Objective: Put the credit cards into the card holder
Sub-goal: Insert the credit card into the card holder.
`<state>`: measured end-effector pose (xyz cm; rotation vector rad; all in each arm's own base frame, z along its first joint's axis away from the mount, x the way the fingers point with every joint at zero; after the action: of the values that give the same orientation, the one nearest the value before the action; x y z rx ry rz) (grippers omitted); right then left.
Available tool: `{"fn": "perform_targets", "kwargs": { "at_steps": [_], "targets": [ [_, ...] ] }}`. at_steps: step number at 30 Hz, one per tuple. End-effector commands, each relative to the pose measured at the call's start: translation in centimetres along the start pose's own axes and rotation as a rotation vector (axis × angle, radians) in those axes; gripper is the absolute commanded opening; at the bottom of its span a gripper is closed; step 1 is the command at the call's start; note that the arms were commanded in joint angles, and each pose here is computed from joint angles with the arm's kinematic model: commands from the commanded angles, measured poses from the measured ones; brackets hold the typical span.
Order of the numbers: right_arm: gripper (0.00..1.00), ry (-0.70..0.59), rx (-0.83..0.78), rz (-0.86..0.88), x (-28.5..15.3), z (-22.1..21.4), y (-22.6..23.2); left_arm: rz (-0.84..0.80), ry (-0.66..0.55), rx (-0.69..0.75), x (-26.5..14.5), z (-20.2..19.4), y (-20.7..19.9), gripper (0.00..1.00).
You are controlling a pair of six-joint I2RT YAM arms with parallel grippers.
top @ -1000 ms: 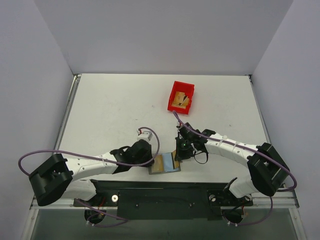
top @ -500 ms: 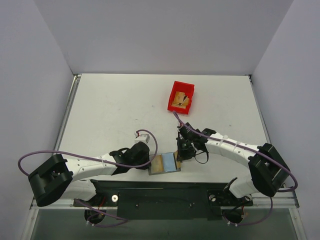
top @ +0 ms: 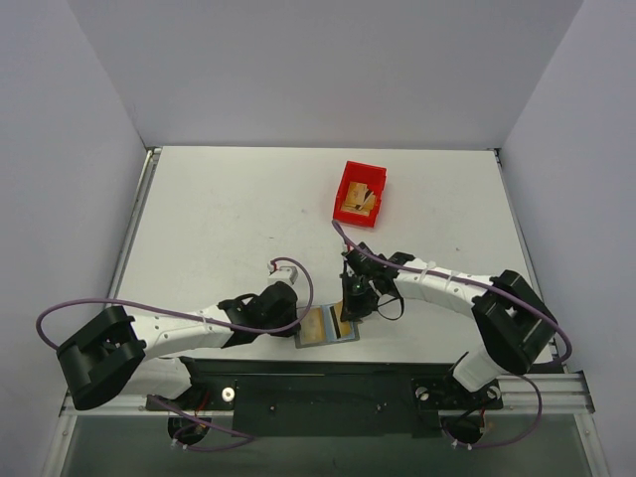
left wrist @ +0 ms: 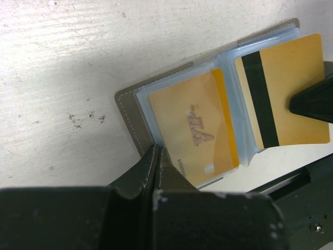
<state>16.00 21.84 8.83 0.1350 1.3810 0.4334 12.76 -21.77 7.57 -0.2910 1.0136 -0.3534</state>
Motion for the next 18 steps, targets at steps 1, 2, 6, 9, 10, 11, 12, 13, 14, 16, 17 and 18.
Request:
{"fn": "perform_targets", "kwargs": {
  "at_steps": [1,2,6,9,10,11,12,13,14,16,17,18],
  "targets": [
    [0.0,0.082,0.012,-0.061,1.5,-1.8,-1.0,0.004,-0.014,-0.003,0.0,0.4,-0.2,0.0],
    [0.0,0.08,0.014,-0.053,1.6,-1.7,-1.0,-0.001,-0.022,-0.003,-0.1,0.7,-0.5,0.0],
    [0.0,0.079,0.02,-0.041,1.9,-1.6,-0.8,0.032,-0.08,0.017,-1.2,2.3,-0.9,0.0],
    [0.0,0.081,0.023,-0.042,2.2,-1.7,-0.9,0.034,-0.134,0.04,-2.8,3.7,-1.3,0.0],
    [0.0,0.081,0.024,-0.042,2.2,-1.7,-0.9,0.025,-0.156,0.042,-3.2,4.3,-1.7,0.0],
    [0.0,0.079,0.024,-0.044,2.3,-1.8,-1.0,0.009,-0.175,0.049,-3.6,4.8,-2.0,0.0],
    [0.0,0.081,0.025,-0.049,2.3,-1.9,-1.1,-0.011,-0.188,0.05,-3.9,5.2,-2.6,0.0],
    [0.0,0.078,0.028,-0.051,2.3,-1.8,-1.1,-0.044,-0.205,0.064,-4.1,5.7,-3.2,0.0],
    [0.0,0.078,0.028,-0.053,2.3,-1.9,-1.2,-0.075,-0.195,0.084,-4.1,5.8,-3.7,0.0],
    [0.0,0.076,0.029,-0.054,2.4,-1.9,-1.2,-0.165,-0.2,0.095,-3.5,6.2,-5.3,0.0],
    [0.0,0.077,0.031,-0.055,2.4,-1.9,-1.2,-0.189,-0.194,0.099,-3.4,6.2,-5.7,0.0],
    [0.0,0.077,0.031,-0.055,2.4,-1.9,-1.2,-0.218,-0.171,0.109,-2.8,5.9,-6.2,0.0]
  ]
}}
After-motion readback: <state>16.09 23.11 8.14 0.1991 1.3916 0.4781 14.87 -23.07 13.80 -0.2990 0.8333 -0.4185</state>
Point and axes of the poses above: each gripper's point midway between its finger pads, its own x axis out along the fingers, its own y axis along the line the jaws close on, z = x × y, the point moved 7 cm from there along -x, back along the fingers, and after that the axes turned 3 degrees about -x, right-handed, at the moved point
